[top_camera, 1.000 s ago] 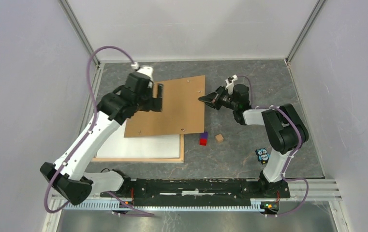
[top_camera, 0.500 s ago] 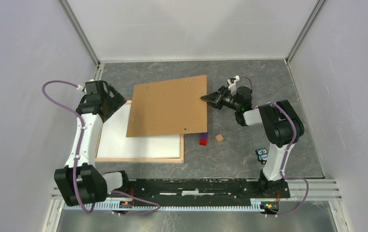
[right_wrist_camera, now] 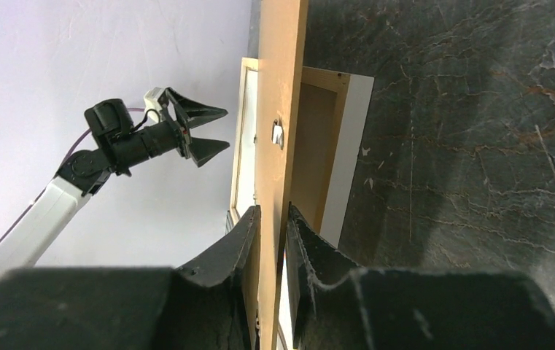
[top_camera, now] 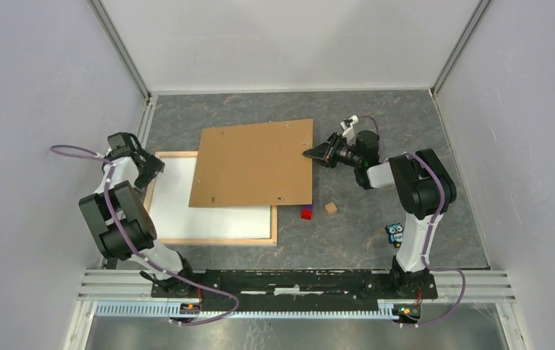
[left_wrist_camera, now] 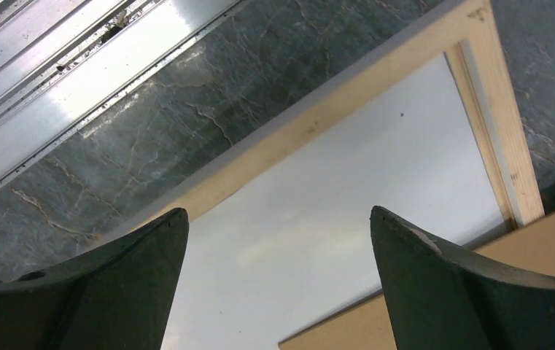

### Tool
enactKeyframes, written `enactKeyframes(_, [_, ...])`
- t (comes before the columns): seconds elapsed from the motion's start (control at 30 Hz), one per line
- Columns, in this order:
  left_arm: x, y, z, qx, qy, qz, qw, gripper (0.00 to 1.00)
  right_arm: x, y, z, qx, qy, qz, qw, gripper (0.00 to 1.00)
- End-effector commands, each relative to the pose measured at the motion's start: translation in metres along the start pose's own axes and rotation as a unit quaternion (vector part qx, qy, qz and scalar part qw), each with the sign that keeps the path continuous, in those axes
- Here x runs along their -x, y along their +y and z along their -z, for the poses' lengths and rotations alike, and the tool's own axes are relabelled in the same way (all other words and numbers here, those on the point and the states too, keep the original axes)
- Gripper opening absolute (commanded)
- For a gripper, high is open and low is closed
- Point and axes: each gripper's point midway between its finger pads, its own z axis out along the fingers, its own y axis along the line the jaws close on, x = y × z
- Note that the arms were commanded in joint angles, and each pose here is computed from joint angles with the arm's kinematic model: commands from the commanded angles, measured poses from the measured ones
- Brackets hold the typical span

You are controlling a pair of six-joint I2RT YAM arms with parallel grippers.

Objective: Put the photo into the frame

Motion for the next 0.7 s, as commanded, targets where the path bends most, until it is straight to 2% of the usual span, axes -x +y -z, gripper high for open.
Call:
enactKeyframes(0.0, [0.034, -0.009, -0.011, -0.038, -0.018, -0.026, 0.999, 1.00, 0.007, 0.015, -0.004, 0.032, 0.007, 0.046, 0.998, 0.24])
enactKeyframes(0.17, [0.020, -0.003, -0.032, -0.038, 0.012, -0.029, 0.999, 1.00, 0.005, 0.016, -0.005, 0.038, 0.011, 0.043, 0.998, 0.25])
enactKeyframes(0.37, [-0.011, -0.011, -0.042, -0.066, 0.080, -0.004, 0.995, 0.98, 0.004, 0.013, -0.005, 0.035, 0.011, 0.045, 0.998, 0.40])
enactKeyframes(0.53, [-0.025, -0.012, -0.037, -0.080, 0.097, 0.019, 0.992, 0.95, -0.004, 0.017, -0.009, 0.042, 0.017, 0.045, 0.998, 0.53])
enactKeyframes(0.67, [-0.037, -0.018, -0.031, -0.102, 0.109, 0.043, 0.988, 0.95, -0.009, 0.024, -0.012, 0.051, 0.012, 0.039, 0.998, 0.55])
